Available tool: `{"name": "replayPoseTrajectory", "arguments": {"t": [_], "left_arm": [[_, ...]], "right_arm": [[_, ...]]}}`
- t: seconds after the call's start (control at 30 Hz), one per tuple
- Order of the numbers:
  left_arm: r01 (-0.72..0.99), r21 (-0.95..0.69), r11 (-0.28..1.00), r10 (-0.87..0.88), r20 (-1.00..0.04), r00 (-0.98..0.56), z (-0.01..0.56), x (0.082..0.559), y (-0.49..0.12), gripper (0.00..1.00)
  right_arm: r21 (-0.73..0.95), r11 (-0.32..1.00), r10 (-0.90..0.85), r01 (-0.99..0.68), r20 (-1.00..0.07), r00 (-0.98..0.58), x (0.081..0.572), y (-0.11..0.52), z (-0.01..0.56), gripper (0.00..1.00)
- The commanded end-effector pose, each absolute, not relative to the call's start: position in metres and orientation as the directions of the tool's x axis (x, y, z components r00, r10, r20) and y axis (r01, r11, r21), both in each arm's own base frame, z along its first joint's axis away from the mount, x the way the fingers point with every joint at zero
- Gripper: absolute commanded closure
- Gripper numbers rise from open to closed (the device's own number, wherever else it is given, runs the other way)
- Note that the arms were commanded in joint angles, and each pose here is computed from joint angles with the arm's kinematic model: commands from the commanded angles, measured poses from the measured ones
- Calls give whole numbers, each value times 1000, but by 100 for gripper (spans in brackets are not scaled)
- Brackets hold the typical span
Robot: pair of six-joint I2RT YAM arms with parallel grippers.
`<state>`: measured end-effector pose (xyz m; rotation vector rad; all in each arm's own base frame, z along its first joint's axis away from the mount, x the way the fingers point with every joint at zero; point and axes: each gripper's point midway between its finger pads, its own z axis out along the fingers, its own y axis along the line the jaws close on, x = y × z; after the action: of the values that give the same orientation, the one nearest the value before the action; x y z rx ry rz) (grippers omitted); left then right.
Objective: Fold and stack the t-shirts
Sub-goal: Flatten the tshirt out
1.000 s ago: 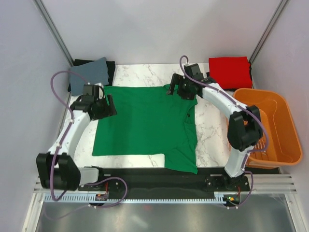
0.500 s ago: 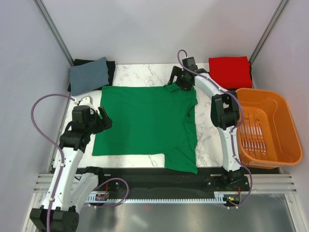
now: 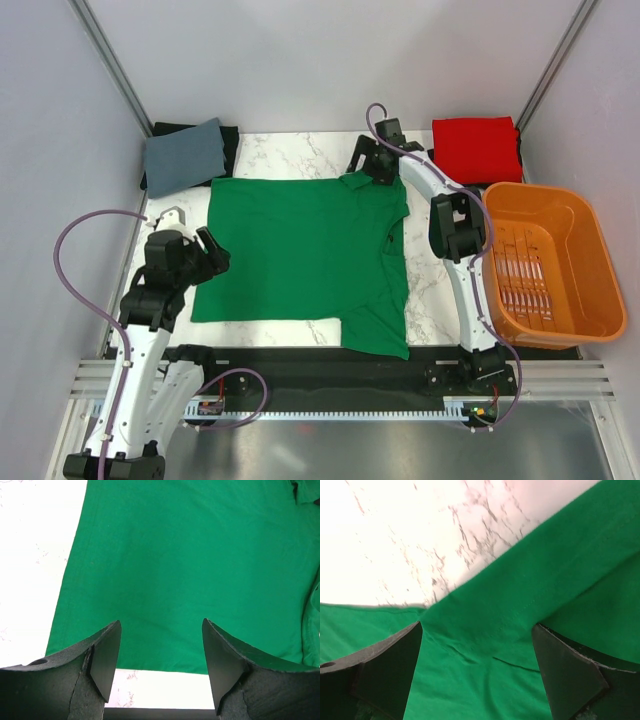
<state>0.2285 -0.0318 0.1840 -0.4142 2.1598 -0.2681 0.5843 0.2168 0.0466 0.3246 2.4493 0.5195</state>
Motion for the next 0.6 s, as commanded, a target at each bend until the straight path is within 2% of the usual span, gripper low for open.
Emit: {"name": "replayPoseTrajectory", "arguments": {"t": [0.0, 0.2, 0.27, 0.3, 0.37, 0.4, 0.47, 0.5, 0.57], "left_arm": [[-217, -356, 909, -417, -747, -518, 188, 231, -30, 28], [-219, -355, 909, -417, -748, -516, 188, 231, -30, 29], [-219, -355, 909, -417, -747, -519, 188, 231, -30, 30], [-217, -356, 909, -417, -746, -519, 188, 232, -30, 30], [-219, -355, 909, -416, -742, -526, 186, 232, -30, 30], [-217, -354, 910, -414, -740, -529, 185, 232, -31, 30], [-219, -353, 910, -414, -740, -530, 185, 233, -31, 30], [-220, -350, 910, -413, -741, -529, 186, 232, -30, 30], [-221, -350, 910, -413, -742, -527, 186, 232, -30, 30]], "right_arm": [[469, 875, 395, 122, -544, -740, 604, 217, 54, 2], [554, 824, 475, 119, -561, -677, 635, 228, 70, 2], [632, 770, 543, 91, -573, -614, 654, 237, 97, 2], [709, 697, 618, 103, -522, -587, 661, 244, 111, 2], [823, 565, 699, -62, -518, -493, 684, 261, 169, 2], [874, 463, 720, -149, -469, -511, 683, 278, 192, 2], [832, 377, 721, -407, -540, -435, 677, 299, 276, 2], [809, 361, 703, -465, -563, -434, 667, 304, 299, 2], [805, 378, 678, -457, -577, -455, 658, 299, 291, 2]]}}
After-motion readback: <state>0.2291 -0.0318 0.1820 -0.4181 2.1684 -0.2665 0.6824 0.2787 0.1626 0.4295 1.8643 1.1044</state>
